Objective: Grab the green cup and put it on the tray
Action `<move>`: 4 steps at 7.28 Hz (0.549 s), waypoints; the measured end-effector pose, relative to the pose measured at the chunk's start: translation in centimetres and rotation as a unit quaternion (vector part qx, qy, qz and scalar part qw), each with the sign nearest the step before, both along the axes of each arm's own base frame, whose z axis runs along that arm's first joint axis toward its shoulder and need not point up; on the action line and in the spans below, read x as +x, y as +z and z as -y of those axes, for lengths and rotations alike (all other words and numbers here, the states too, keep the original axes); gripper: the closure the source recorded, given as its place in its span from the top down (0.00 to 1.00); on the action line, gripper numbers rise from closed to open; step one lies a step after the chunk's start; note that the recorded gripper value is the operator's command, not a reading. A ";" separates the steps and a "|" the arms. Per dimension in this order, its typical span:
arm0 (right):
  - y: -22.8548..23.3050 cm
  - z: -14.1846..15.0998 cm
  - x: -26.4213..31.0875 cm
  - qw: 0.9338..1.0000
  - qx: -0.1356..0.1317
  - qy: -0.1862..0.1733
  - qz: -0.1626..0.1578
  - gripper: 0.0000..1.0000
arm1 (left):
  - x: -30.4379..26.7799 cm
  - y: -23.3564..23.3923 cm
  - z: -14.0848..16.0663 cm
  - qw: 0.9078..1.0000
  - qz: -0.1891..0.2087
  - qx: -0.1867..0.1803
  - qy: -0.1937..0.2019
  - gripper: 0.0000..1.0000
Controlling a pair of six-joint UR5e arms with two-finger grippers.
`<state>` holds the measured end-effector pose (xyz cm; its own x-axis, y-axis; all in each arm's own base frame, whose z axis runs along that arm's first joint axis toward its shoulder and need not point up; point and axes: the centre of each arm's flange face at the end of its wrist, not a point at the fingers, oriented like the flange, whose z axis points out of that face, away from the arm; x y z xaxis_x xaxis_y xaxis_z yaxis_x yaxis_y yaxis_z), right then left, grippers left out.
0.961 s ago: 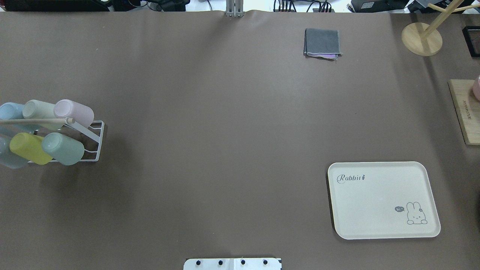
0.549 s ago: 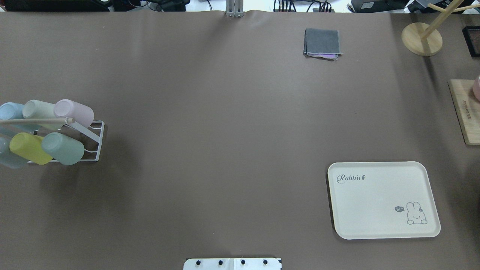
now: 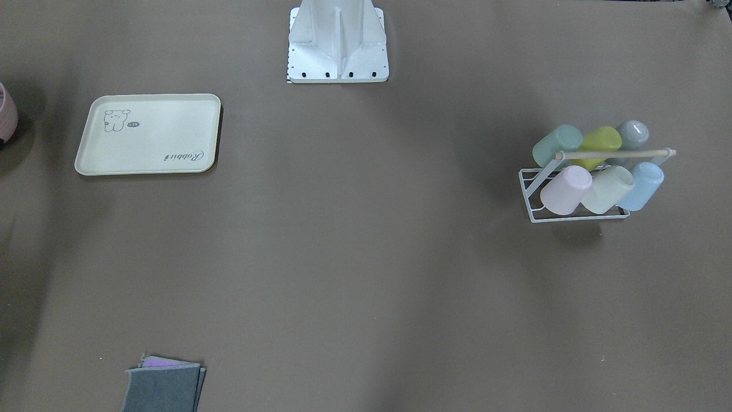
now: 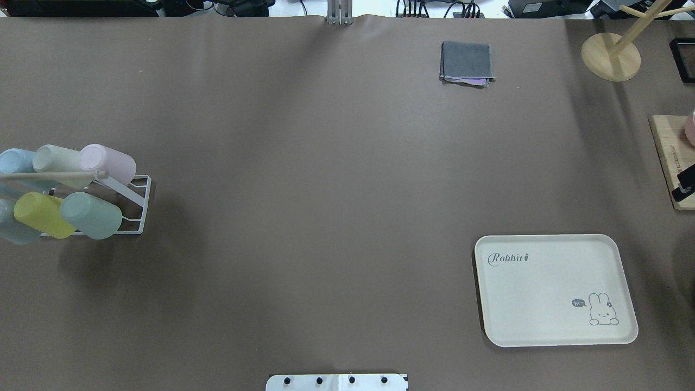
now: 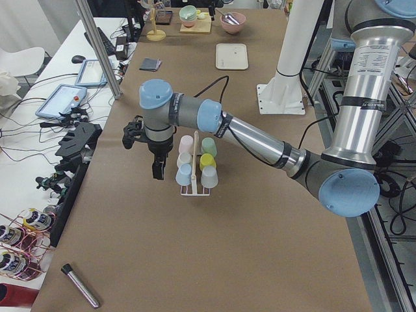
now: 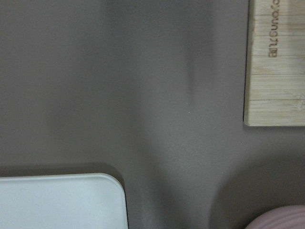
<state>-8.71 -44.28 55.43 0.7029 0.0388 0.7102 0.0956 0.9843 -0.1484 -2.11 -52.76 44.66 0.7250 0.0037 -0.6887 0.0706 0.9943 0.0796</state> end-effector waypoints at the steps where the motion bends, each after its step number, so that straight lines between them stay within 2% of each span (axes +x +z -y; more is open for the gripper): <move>1: 0.0 -0.3 -1.7 1.000 0.009 -0.013 -0.002 1.00 | 3.2 -2.0 -0.5 1.000 -0.006 -0.010 -0.003 0.98; 4: 0.8 -2.3 -6.6 0.997 0.056 -0.058 -0.011 1.00 | 9.6 -6.3 -2.3 0.999 -0.023 -0.033 -0.009 0.98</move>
<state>-15.28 -41.96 56.26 0.7137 -0.1216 0.6898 0.2076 0.9773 -0.0425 7.50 -50.45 38.37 0.6919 -0.0565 -0.7198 0.0909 0.9958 0.0092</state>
